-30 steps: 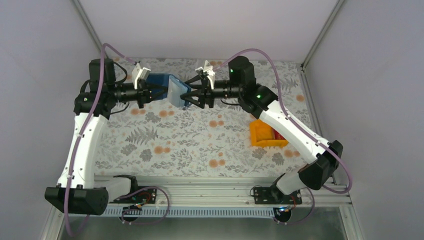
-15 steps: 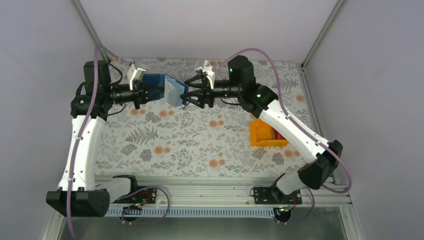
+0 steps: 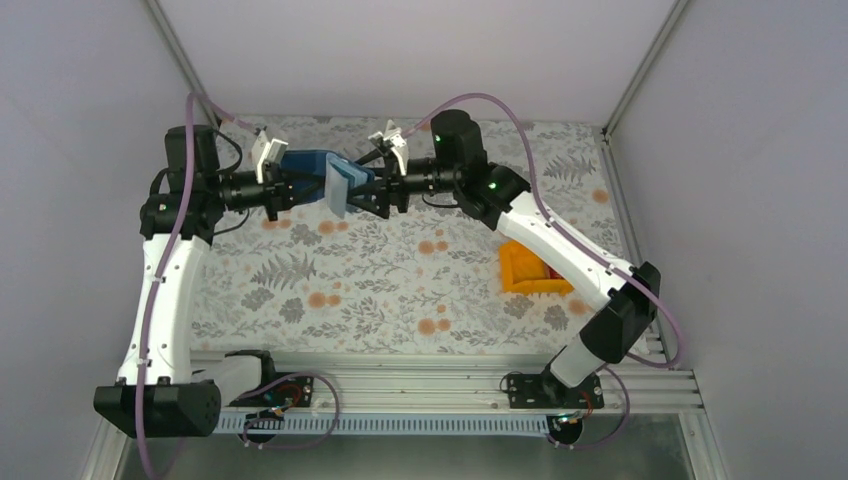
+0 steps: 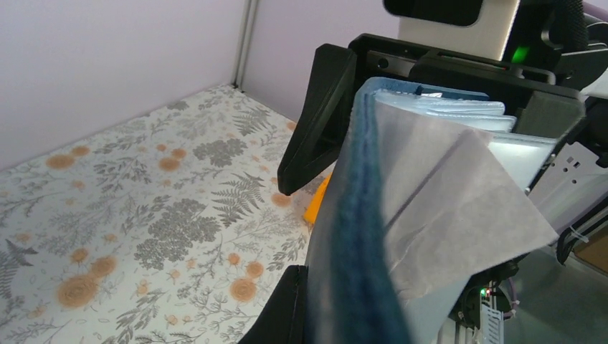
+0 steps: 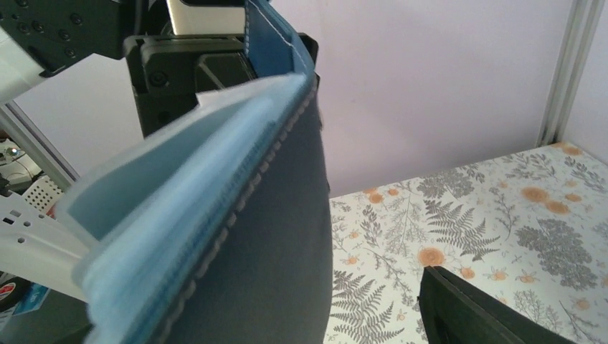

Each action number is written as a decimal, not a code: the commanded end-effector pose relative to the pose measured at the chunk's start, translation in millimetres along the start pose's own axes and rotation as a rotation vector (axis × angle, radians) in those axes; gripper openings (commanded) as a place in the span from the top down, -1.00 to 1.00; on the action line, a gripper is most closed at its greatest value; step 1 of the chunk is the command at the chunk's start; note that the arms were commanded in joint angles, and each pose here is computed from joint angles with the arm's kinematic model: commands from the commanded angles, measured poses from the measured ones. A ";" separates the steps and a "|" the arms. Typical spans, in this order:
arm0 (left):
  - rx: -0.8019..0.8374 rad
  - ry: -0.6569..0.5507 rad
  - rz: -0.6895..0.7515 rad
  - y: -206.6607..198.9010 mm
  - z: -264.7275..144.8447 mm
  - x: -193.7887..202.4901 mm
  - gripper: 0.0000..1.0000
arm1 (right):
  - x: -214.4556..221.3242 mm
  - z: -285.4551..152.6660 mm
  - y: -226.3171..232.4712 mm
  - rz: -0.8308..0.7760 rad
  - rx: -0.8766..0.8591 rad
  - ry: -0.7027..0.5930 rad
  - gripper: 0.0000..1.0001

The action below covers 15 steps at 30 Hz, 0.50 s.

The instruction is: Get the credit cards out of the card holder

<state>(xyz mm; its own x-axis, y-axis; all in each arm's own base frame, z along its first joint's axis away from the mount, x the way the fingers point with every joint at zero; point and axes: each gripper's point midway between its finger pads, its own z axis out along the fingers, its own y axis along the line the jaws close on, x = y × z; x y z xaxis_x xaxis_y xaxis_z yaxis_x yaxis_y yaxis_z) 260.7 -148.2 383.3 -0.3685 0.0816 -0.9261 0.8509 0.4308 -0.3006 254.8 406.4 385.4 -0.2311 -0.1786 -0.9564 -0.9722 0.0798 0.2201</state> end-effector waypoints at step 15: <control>-0.106 -0.004 -0.016 20.0 0.1 6.0 -0.38 | -11.2 25.2 -38.9 0.201 0.223 -0.037 0.92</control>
<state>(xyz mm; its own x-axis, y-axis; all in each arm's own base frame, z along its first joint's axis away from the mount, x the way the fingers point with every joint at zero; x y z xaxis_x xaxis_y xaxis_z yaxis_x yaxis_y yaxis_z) 267.3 -143.3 372.4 -0.3876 0.0763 -0.9187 0.8207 0.4823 -0.3063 280.4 430.8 378.1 -0.3650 -0.1399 -0.9204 -0.9182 0.2175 0.3310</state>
